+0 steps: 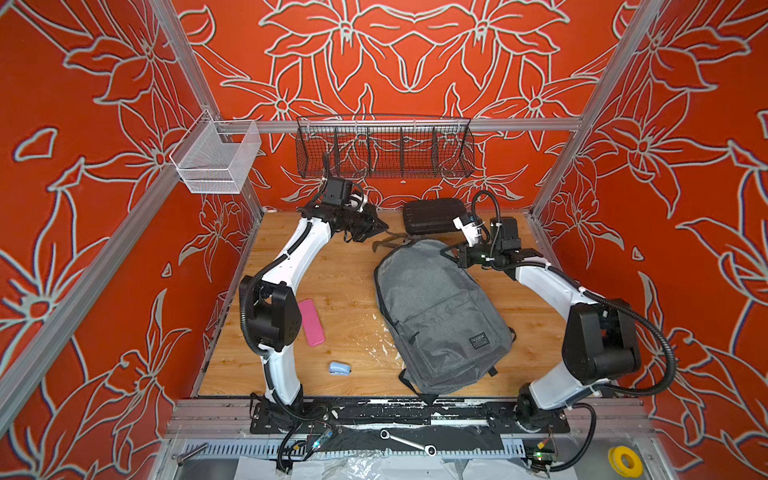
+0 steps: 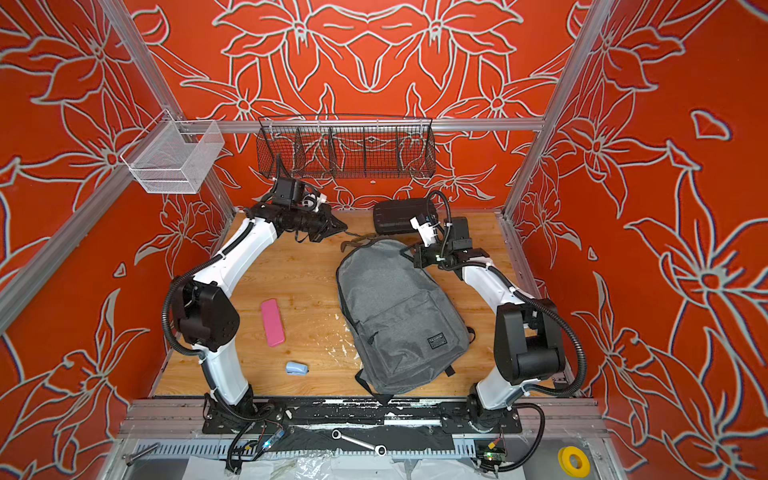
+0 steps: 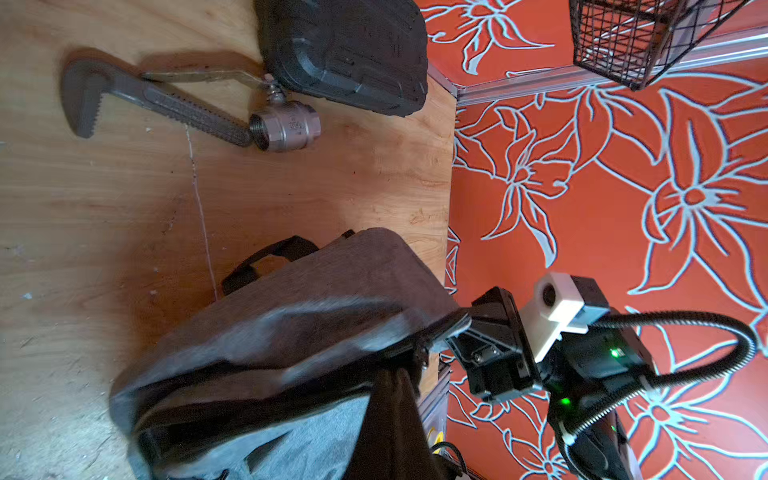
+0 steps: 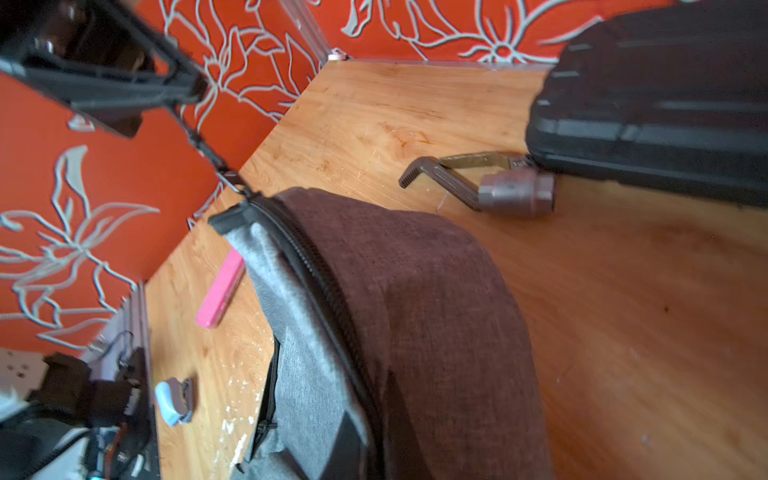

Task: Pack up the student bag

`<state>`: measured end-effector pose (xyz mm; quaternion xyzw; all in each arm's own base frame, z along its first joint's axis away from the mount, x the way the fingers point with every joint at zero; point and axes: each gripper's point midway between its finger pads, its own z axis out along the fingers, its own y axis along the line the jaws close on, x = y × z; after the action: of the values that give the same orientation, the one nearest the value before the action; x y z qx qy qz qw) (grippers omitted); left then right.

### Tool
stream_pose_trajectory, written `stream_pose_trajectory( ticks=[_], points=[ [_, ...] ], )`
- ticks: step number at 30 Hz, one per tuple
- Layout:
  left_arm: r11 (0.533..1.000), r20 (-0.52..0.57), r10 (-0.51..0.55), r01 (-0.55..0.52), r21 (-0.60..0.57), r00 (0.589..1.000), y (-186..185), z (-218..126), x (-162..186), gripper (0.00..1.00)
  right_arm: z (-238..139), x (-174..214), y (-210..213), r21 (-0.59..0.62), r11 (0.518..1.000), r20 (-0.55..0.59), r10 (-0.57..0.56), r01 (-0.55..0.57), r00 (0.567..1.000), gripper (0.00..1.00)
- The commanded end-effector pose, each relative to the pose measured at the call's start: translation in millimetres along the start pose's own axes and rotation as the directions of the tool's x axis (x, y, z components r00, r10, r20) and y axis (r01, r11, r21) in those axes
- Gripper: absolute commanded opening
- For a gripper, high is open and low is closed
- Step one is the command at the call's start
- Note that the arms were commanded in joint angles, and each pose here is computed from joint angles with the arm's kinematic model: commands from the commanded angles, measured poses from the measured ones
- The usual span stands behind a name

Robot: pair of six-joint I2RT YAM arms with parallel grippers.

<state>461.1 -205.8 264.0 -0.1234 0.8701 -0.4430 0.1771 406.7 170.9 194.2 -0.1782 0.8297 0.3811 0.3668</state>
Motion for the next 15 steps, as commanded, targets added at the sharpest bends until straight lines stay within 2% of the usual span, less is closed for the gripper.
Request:
stream_pose_trajectory(
  ticks=[1, 4, 6, 10, 14, 15],
  points=[
    [0.998, 0.128, 0.050, -0.054, 0.031, 0.990, -10.3, -35.7, -19.9, 0.00, -22.3, -17.6, -14.9, 0.038, 0.996, 0.109, 0.074, -0.079, 0.991, 0.00],
    [0.999, 0.132, 0.020, -0.025, 0.033, 0.991, 1.8, -36.4, -20.6, 0.00, -33.6, -17.3, -29.2, 0.090, 0.989, 0.143, 0.105, -0.119, 0.984, 0.00],
    [0.999, 0.132, 0.019, -0.023, 0.033, 0.991, 4.0, -37.1, -20.4, 0.00, -42.7, -14.3, -44.0, 0.127, 0.974, 0.159, 0.166, -0.187, 0.973, 0.00],
    [0.999, 0.115, 0.023, -0.028, 0.037, 0.993, 3.9, -35.1, -18.3, 0.00, -58.4, 1.4, -76.9, 0.227, 0.916, 0.171, 0.297, -0.331, 0.939, 0.00],
    [0.994, 0.058, 0.028, -0.035, 0.108, 0.998, -14.2, -17.2, -12.2, 0.00, -57.4, 3.8, -72.4, 0.200, 0.923, 0.151, 0.303, -0.329, 0.941, 0.00],
    [0.992, 0.033, 0.044, -0.047, 0.120, 0.998, -22.5, -10.3, -8.8, 0.00, -57.7, 2.7, -69.8, 0.190, 0.928, 0.149, 0.296, -0.321, 0.943, 0.03]
  ],
)
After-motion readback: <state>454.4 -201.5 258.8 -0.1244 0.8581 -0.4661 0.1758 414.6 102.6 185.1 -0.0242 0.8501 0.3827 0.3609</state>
